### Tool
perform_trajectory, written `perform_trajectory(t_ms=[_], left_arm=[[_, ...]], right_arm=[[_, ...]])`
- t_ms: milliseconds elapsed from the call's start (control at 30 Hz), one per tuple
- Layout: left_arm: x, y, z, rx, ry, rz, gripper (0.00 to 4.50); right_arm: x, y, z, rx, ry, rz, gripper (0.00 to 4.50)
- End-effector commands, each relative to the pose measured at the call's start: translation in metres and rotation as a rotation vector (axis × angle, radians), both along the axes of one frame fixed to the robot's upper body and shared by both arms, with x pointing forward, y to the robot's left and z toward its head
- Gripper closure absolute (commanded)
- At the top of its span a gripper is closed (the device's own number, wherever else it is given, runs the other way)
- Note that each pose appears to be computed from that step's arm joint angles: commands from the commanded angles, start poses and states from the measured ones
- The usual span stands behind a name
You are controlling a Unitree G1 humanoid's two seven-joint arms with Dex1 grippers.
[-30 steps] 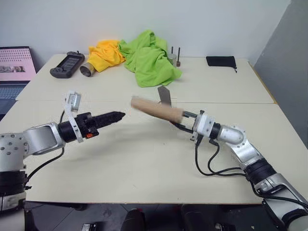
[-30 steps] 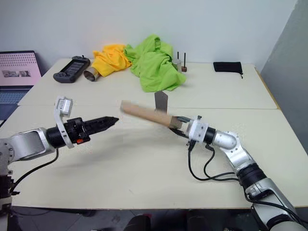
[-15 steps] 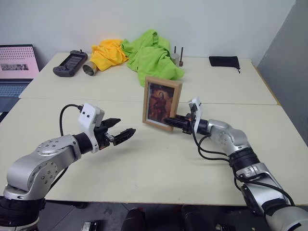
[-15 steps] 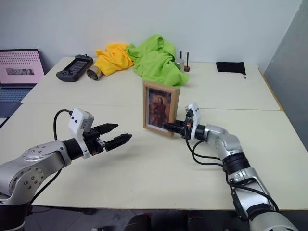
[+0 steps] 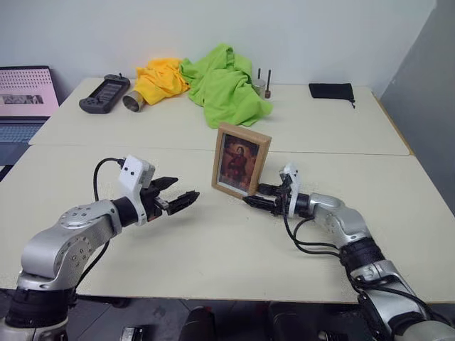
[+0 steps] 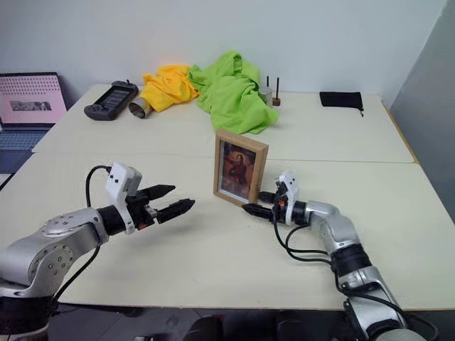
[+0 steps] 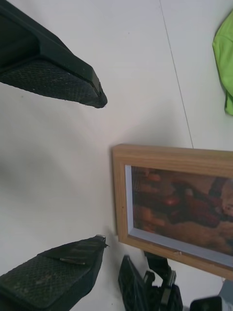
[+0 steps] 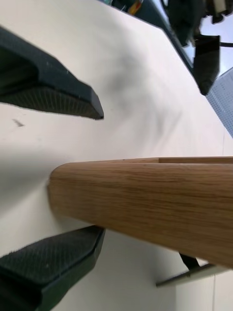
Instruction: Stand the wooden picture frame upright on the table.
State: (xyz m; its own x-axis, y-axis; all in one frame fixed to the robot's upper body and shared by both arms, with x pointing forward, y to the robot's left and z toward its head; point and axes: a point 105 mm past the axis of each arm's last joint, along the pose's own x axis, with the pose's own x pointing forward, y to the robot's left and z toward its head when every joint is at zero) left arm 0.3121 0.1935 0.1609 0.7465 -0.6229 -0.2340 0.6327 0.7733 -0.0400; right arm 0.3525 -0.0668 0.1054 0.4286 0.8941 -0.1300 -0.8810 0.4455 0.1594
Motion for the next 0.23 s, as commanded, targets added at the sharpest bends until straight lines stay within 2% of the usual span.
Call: perform_trajectory(t_ms=[33, 100, 233], left_arm=[[0.006, -0.001, 0.007, 0.025, -0.025, -0.026, 0.00], [0.009, 0.000, 0.008, 0.034, -0.021, -0.036, 0.00], [0.016, 0.008, 0.015, 0.042, -0.011, -0.075, 0.00]], right_arm=[[-0.007, -0.025, 0.012, -0.085, -0.102, -0.072, 0.01], [-0.014, -0.038, 0.017, -0.134, -0.134, -0.104, 0.01], [-0.038, -0.062, 0.059, -0.107, -0.168, -0.149, 0.01]])
